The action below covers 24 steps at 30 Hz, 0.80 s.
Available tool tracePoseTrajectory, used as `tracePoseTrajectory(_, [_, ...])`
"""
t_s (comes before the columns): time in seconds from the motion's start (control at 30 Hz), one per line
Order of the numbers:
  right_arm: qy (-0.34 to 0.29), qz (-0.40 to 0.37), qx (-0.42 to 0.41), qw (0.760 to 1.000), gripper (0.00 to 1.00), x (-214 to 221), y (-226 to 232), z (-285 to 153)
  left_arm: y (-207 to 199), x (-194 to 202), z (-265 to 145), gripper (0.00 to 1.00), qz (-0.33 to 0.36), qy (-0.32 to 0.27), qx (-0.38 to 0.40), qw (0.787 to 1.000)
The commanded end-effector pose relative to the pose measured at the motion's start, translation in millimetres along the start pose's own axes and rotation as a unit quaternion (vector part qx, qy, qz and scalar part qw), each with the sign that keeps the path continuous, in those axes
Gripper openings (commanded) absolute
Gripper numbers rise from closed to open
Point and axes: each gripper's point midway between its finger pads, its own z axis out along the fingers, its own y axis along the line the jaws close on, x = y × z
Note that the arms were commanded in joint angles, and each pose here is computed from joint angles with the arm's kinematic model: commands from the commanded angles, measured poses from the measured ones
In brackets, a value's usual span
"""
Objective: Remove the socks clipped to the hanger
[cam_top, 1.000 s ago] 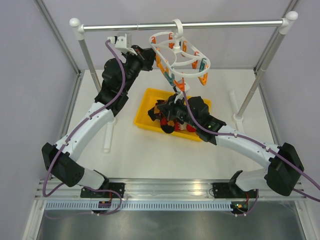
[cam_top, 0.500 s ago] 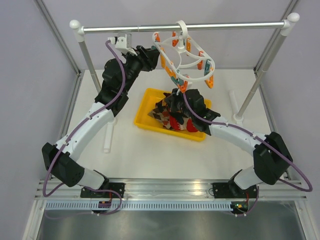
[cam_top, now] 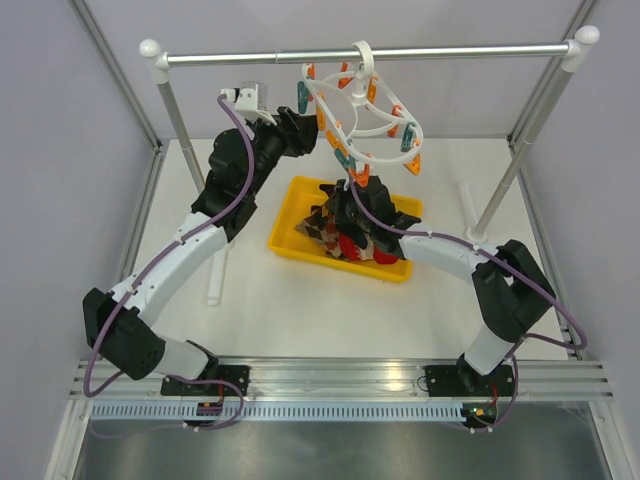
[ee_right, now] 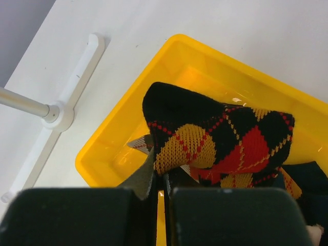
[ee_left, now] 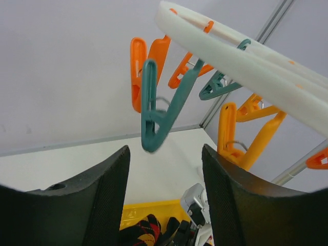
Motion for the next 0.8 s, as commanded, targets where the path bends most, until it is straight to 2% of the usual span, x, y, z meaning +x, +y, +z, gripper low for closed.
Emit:
tracePoseTrajectory(0.0, [-0.009,0.007,0.006,1.0,0.02,-3,1,11,1,-14,-14,0.63,-0.001,-0.021,-0.004,1.0])
tracePoseTrajectory(0.43, [0.078,0.034,0.008,0.996,0.01,97,-23,38,17,29,-53,0.62,-0.037,0.019,-0.025,0.999])
tracePoseTrajectory(0.6, [0.082,0.031,0.01,0.996,0.05,102,-27,36,16,35,-69,0.63,-0.051,0.032,-0.022,0.998])
tracePoseTrajectory(0.77, [0.067,0.026,0.003,0.997,0.19,87,-22,27,19,46,-83,0.63,-0.062,0.053,-0.027,0.996])
